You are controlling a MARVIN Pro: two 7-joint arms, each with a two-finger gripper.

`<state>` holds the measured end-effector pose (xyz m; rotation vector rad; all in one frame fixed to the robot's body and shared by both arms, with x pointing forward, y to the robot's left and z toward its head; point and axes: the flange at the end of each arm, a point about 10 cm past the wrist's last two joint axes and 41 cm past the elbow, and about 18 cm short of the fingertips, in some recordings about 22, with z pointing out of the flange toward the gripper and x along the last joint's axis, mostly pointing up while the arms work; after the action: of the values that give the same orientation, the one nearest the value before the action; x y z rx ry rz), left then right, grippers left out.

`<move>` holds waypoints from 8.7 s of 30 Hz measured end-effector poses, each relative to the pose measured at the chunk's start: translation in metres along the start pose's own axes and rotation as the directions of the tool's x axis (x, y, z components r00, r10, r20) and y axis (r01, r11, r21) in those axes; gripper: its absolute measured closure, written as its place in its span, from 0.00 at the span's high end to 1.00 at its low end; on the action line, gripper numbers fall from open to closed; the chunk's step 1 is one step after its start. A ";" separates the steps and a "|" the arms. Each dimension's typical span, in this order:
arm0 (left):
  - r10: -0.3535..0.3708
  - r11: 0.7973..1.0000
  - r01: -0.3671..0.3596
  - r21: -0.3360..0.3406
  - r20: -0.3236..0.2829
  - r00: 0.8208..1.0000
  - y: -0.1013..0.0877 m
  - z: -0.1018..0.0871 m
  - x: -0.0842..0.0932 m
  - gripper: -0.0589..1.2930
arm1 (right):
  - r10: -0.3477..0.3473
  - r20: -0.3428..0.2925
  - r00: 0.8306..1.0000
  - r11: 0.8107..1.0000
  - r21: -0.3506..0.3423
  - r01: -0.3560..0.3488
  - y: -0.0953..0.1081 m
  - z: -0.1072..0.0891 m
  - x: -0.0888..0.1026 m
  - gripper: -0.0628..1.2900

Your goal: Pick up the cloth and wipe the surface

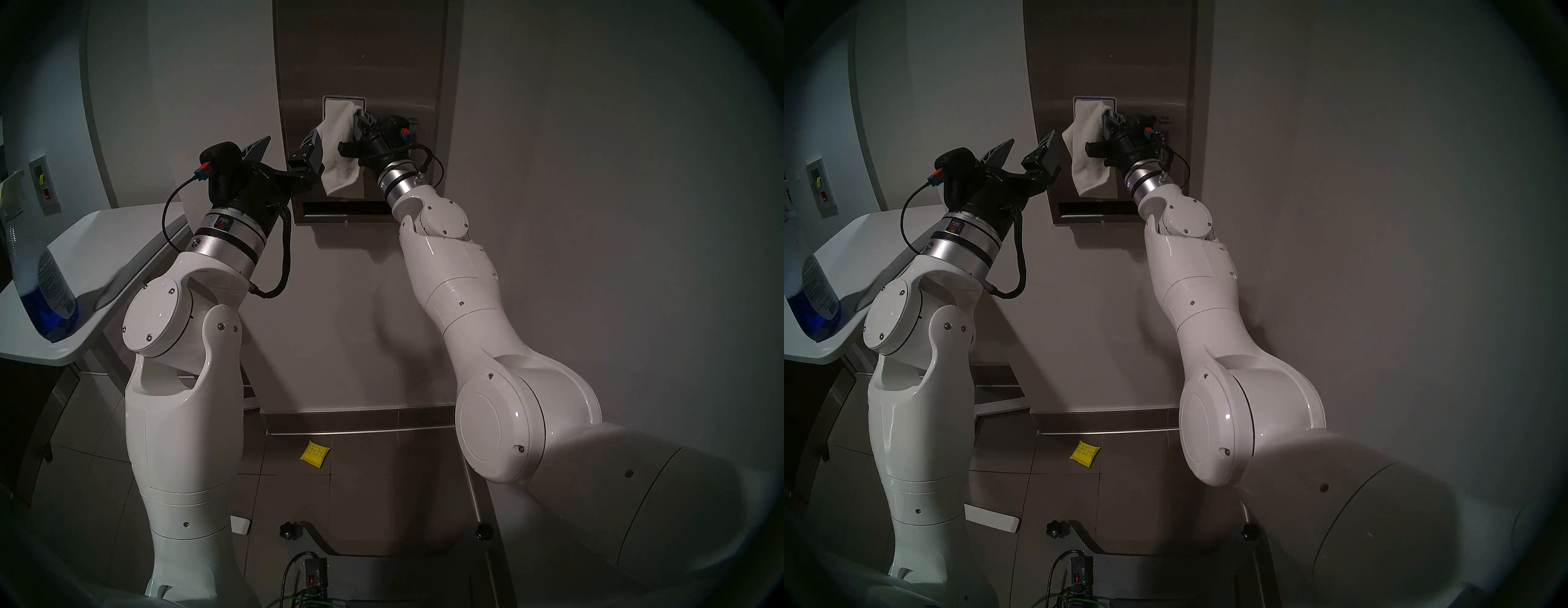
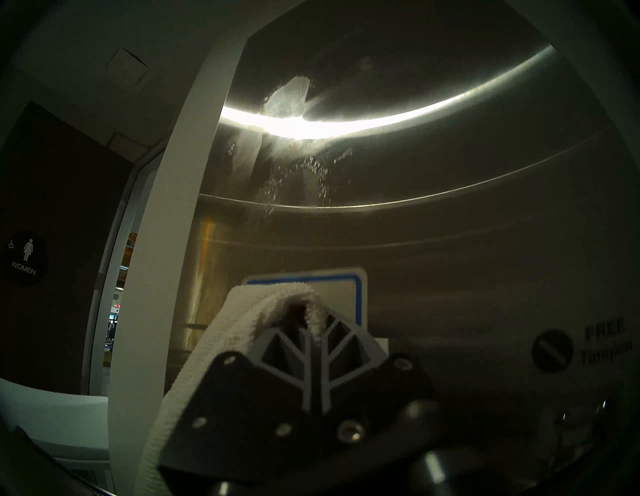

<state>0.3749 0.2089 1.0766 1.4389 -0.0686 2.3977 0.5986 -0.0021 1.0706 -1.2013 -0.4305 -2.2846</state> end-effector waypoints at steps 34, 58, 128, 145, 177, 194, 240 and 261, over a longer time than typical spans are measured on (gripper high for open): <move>-0.001 1.000 0.001 -0.001 0.000 1.000 0.000 0.000 0.000 0.98 | -0.038 -0.119 0.992 0.995 -0.100 0.026 -0.015 0.054 0.063 0.02; 0.000 1.000 0.000 -0.001 -0.001 1.000 0.000 0.000 0.000 0.98 | 0.055 -0.039 0.998 0.992 -0.111 -0.059 -0.026 0.021 0.010 0.02; 0.000 1.000 0.000 -0.001 -0.001 1.000 0.000 0.000 0.000 0.98 | -0.104 -0.118 0.988 0.988 -0.126 0.089 -0.029 0.015 0.075 0.02; 0.000 1.000 0.000 -0.001 -0.001 1.000 0.000 0.000 0.000 0.98 | -0.157 -0.127 0.979 0.984 -0.103 0.144 -0.047 0.008 0.081 0.02; 0.002 1.000 -0.002 0.007 0.005 1.000 -0.002 -0.001 -0.001 0.97 | -0.067 -0.211 0.975 0.961 0.250 0.120 -0.122 -0.045 0.120 0.02; -0.002 1.000 0.002 -0.004 0.000 1.000 0.002 0.000 0.000 0.97 | -0.041 -0.154 0.987 0.956 0.282 0.083 -0.137 -0.069 0.145 0.02; 0.056 0.997 -0.060 -0.040 -0.095 0.994 -0.007 0.004 -0.005 0.06 | 0.008 -0.140 0.990 0.979 0.201 0.021 -0.123 -0.077 0.141 0.96; 0.115 0.993 -0.117 -0.015 -0.098 0.989 -0.040 0.014 -0.005 0.06 | 0.013 -0.129 0.992 0.980 0.199 0.013 -0.124 -0.076 0.136 0.96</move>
<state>0.4011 0.2418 1.0734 1.3412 -0.1575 2.5485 0.4120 0.0207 1.1360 -0.9487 -0.5941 -2.2425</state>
